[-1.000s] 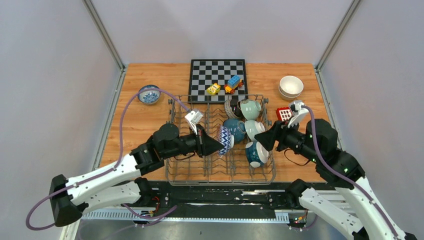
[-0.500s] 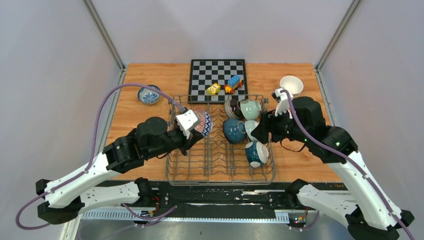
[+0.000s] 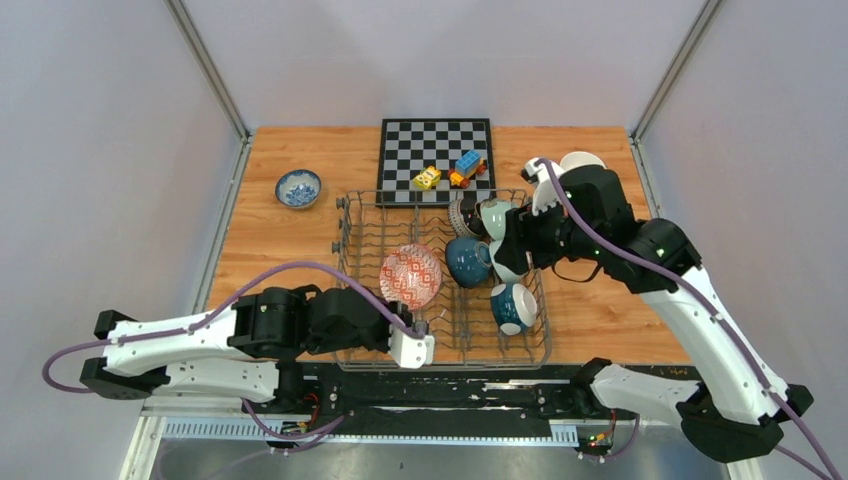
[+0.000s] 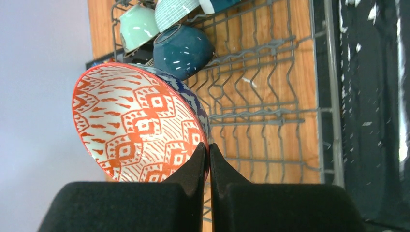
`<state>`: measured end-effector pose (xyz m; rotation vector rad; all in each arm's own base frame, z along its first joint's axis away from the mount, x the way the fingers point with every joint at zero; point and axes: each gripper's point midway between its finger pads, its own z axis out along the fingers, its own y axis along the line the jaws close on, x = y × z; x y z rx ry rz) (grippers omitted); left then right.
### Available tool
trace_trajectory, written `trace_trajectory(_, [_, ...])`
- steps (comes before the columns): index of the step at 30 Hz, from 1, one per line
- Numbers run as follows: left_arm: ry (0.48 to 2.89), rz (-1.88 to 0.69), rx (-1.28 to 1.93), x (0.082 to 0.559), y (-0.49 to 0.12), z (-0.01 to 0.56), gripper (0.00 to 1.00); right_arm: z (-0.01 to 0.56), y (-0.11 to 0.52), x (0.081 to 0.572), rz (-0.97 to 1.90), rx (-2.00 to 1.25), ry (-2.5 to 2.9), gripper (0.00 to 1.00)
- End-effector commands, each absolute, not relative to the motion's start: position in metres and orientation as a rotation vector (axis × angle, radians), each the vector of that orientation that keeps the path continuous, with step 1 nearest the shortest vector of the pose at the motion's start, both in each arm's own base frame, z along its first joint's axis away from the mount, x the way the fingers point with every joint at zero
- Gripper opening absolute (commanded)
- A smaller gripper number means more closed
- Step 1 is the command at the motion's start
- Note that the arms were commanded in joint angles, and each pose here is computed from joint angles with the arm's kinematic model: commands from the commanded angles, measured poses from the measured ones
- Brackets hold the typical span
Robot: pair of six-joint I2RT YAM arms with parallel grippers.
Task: Unload the bowls from the dish rack
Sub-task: Place the bowl with the bowl.
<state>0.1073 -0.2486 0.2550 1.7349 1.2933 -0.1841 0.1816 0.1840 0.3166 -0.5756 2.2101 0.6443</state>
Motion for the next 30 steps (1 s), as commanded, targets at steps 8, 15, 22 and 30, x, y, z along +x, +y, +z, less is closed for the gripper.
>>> trace_trajectory(8, [0.824,0.125,2.142,0.087,-0.246,0.216,0.00,0.313,0.231,0.163,0.507,-0.949,2.247,0.62])
trace_trajectory(15, [0.695,0.168,2.248,0.074,-0.253,0.201,0.00,0.292,0.245,0.158,0.403,-1.057,2.257,0.57])
trace_trajectory(22, [0.741,0.041,2.280,0.056,-0.263,0.195,0.00,0.262,0.258,0.143,0.389,-1.099,2.293,0.53])
trace_trajectory(30, [0.777,-0.037,2.282,0.047,-0.267,0.191,0.00,0.237,0.274,0.132,0.442,-1.080,2.321,0.51])
